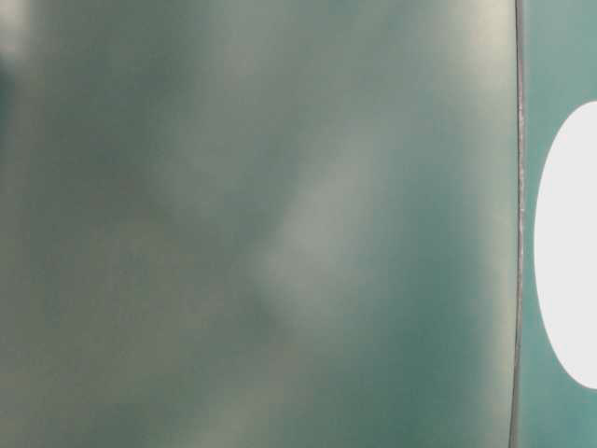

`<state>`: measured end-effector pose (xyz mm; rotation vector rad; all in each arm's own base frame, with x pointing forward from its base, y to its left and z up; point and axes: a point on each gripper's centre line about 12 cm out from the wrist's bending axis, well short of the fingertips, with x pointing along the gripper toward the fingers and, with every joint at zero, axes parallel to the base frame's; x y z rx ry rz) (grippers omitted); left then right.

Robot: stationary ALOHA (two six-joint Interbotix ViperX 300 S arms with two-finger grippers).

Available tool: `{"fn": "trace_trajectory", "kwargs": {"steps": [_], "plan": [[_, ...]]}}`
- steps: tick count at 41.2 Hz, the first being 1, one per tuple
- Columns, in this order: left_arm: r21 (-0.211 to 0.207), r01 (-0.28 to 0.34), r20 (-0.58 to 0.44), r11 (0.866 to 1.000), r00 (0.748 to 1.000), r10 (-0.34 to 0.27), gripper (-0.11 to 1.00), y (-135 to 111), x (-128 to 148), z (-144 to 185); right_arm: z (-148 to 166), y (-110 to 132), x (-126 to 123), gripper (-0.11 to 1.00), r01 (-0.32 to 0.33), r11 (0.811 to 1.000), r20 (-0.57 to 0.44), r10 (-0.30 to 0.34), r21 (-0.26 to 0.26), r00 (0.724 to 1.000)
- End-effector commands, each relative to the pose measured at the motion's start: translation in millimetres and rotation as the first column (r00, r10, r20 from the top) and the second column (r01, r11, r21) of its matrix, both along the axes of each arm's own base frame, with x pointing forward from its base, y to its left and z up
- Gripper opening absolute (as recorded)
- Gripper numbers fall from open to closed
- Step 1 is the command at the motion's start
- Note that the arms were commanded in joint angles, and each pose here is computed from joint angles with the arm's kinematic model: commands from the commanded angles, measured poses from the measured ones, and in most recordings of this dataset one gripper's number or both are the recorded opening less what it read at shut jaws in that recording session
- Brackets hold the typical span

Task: Scoop the yellow hexagonal prism block from the bowl with a spoon using the right arm.
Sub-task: 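Close the right gripper on the pink spoon handle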

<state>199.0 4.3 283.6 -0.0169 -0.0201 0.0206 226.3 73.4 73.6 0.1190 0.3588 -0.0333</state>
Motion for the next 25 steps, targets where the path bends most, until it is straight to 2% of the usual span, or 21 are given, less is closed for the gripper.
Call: {"fn": "trace_trajectory", "kwargs": {"steps": [1,15,25], "plan": [[0.003,-0.002,0.014,1.000,1.000,0.002,-0.01,0.6,2.3,6.4,3.3,1.2,1.6,0.55,0.004,1.000,0.019,-0.004,0.009,1.000],[0.003,-0.002,0.014,1.000,1.000,0.002,-0.01,0.6,2.3,6.4,3.1,0.2,1.9,0.54,0.016,1.000,0.016,-0.016,0.011,1.000],[0.003,-0.001,0.015,1.000,1.000,0.001,-0.01,0.3,2.3,6.6,3.1,0.2,1.9,0.46,0.016,1.000,0.016,-0.016,0.011,1.000]]}}
